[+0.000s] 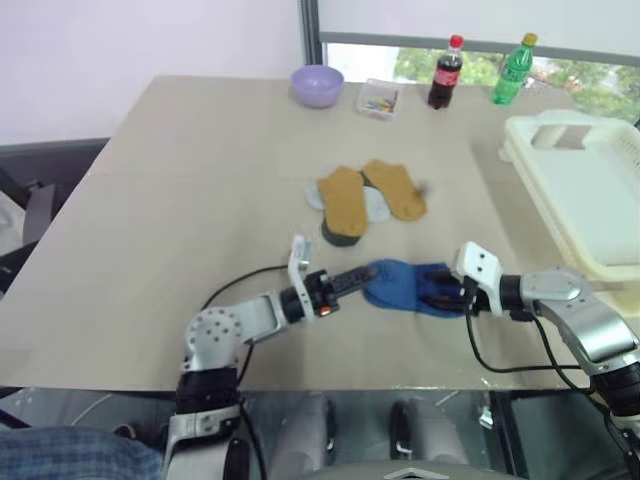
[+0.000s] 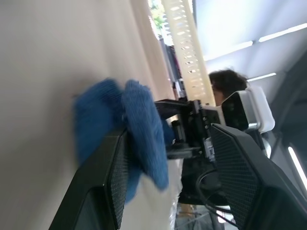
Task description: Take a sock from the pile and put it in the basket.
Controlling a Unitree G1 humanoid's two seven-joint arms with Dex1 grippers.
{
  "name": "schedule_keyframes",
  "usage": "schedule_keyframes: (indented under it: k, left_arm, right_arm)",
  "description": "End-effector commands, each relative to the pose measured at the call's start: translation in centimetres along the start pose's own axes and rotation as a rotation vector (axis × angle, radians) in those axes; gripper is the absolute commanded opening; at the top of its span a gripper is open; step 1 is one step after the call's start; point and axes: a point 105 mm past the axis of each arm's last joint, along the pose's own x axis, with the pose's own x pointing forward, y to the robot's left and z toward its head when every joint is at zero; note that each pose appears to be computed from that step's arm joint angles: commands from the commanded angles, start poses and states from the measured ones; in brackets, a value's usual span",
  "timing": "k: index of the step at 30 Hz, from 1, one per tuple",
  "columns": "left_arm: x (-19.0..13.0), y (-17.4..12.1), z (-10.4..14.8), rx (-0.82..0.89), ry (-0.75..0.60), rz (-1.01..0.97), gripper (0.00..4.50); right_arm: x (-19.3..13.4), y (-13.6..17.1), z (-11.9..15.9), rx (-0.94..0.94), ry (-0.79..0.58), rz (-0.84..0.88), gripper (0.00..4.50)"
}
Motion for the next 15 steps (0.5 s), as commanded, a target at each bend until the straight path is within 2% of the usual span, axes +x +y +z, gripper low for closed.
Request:
schedule_keyframes:
  k: [1, 4, 7, 15]
  left_arm:
    - [-0.9, 0.0, 0.7, 0.048, -0.004, 0.027, 2.76]
    - [-1.4, 0.5, 1.3, 0.077, -0.002, 0.069, 2.76]
    - [-1.3, 1.5, 1.1, 0.146, 0.064, 0.167, 2.76]
    - [2.0, 1.3, 1.1, 0.344, 0.118, 0.196, 2.76]
  right_arm:
    - [0.3, 0.2, -1.7, 0.023, 0.067, 0.002, 2.26]
    - [0.3, 0.3, -1.7, 0.028, 0.068, 0.000, 2.26]
    - [0.4, 0.5, -1.9, 0.032, 0.071, -0.001, 2.26]
    - [0.6, 1.0, -2.1, 0.052, 0.071, -0.011, 2.26]
